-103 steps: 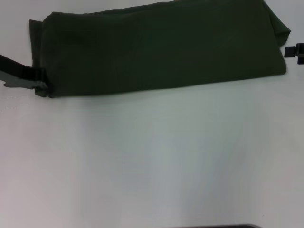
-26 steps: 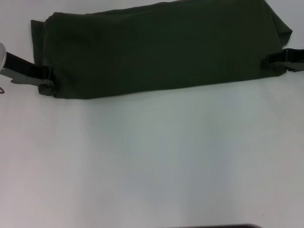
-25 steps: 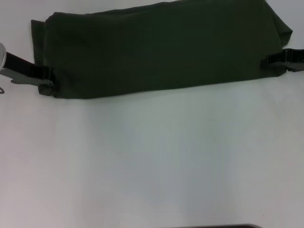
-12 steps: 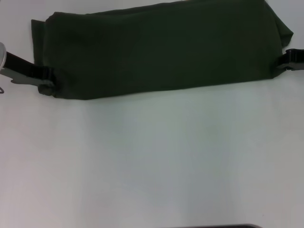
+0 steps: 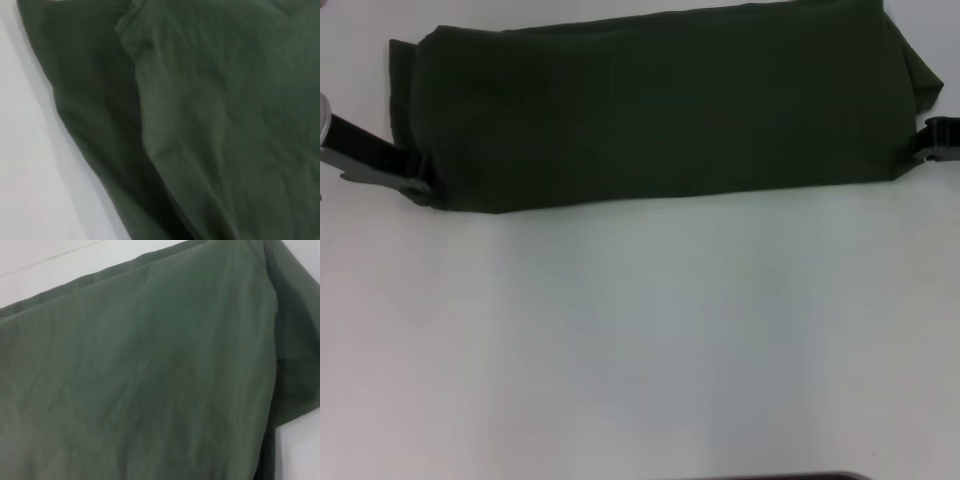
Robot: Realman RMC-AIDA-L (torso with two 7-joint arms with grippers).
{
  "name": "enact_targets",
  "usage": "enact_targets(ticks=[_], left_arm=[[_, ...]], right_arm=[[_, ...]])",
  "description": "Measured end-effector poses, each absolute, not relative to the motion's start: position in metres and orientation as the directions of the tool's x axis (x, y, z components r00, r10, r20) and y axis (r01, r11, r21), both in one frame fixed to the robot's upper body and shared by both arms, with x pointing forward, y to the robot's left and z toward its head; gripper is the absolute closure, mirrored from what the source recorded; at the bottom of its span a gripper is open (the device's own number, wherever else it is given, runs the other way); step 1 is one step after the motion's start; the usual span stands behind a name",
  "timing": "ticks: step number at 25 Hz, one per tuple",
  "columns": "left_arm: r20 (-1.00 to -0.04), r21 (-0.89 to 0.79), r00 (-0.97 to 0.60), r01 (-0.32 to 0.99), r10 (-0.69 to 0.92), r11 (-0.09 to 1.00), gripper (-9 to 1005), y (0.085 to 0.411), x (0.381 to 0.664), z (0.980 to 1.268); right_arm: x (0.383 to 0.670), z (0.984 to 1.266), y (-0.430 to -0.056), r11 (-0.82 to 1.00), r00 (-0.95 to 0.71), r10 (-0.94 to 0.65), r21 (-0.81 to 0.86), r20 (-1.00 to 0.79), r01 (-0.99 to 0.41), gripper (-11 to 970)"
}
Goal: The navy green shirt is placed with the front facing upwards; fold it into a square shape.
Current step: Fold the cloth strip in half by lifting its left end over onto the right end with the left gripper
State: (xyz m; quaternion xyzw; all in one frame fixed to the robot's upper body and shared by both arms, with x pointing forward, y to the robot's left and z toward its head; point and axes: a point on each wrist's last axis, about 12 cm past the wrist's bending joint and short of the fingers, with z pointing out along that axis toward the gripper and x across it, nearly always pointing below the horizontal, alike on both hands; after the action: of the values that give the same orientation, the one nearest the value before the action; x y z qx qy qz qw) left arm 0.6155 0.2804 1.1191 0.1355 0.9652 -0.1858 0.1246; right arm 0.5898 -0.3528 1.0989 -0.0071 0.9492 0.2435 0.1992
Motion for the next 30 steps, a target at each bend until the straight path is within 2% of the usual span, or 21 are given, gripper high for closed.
enact_targets(ticks=[19,30], left_arm=[[-0.086,-0.334,-0.945,0.326,0.316,0.884,973,0.297,0.582,1.118],[0.022,-0.340,-0.944,0.302,0.329,0.891,974,0.301,0.562,1.110]], right_arm=[[0.547,1.090,-0.347,0.853,-0.984,-0.129,0.493,-0.123,-0.173,944],[0.535,1.086,-0.340,0.843,-0.982,-0.188,0.507,-0.033,-0.179,945]])
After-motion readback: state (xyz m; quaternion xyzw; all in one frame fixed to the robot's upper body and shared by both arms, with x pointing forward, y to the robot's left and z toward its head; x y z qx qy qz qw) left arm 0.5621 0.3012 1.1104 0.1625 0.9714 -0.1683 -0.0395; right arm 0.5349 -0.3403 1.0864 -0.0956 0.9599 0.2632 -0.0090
